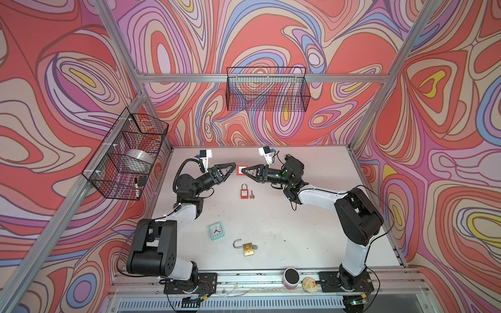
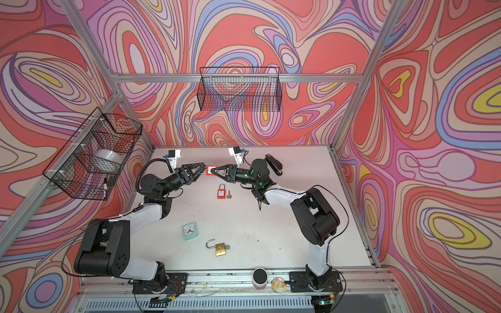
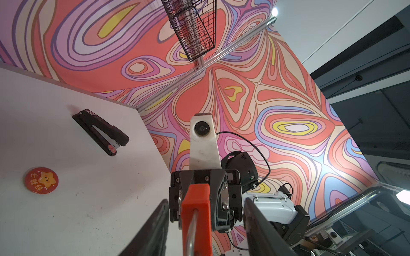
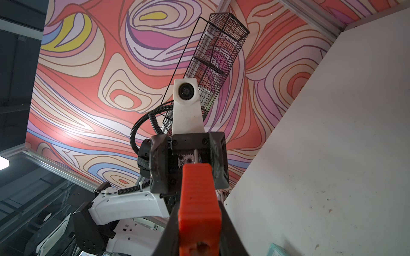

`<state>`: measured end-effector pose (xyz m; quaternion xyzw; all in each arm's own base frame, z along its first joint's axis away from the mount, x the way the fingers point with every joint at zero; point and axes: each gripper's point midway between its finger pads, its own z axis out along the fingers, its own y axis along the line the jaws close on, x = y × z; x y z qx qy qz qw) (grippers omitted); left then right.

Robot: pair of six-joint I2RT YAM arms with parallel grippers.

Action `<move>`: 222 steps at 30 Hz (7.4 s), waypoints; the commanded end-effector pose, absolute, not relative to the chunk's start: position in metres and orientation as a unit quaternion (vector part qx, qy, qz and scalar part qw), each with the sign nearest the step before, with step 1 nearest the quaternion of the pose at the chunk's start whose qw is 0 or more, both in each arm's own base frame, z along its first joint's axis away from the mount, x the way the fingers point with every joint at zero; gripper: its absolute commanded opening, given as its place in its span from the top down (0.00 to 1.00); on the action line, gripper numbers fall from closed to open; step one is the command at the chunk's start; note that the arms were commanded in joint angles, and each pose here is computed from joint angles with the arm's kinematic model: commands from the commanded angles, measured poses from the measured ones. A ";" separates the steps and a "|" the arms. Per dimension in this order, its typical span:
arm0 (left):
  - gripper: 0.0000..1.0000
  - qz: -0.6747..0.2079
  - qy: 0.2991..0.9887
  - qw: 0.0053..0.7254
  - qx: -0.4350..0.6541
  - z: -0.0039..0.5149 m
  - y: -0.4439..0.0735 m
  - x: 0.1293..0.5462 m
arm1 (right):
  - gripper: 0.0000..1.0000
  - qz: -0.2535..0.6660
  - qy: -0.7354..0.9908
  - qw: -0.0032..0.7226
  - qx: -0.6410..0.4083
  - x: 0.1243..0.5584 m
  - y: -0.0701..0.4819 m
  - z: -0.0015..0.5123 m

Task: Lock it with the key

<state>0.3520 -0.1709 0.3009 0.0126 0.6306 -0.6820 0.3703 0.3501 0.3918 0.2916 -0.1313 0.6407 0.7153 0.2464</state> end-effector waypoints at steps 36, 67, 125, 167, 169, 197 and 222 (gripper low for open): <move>1.00 -0.693 0.609 0.382 0.050 0.318 -0.188 0.346 | 0.13 0.723 0.629 0.270 -0.094 0.353 0.353 0.295; 1.00 -0.694 0.607 0.385 0.049 0.321 -0.188 0.347 | 0.12 0.469 0.807 0.314 -0.176 0.344 0.328 0.226; 1.00 -0.697 0.607 0.379 0.046 0.320 -0.189 0.346 | 0.87 0.639 0.697 0.247 -0.210 0.348 0.368 0.307; 1.00 -0.665 0.664 0.341 0.014 0.277 -0.194 0.359 | 1.00 0.569 0.747 0.323 -0.114 0.356 0.265 0.284; 1.00 -0.635 0.700 0.327 0.017 0.257 -0.200 0.359 | 1.00 0.563 0.753 0.325 -0.108 0.354 0.262 0.278; 1.00 -0.380 0.869 0.109 0.297 0.117 -0.267 0.372 | 1.00 0.483 0.790 0.377 -0.030 0.323 0.215 0.246; 1.00 -0.321 0.877 0.046 0.353 0.045 -0.304 0.394 | 1.00 0.450 0.804 0.386 -0.044 0.307 0.203 0.241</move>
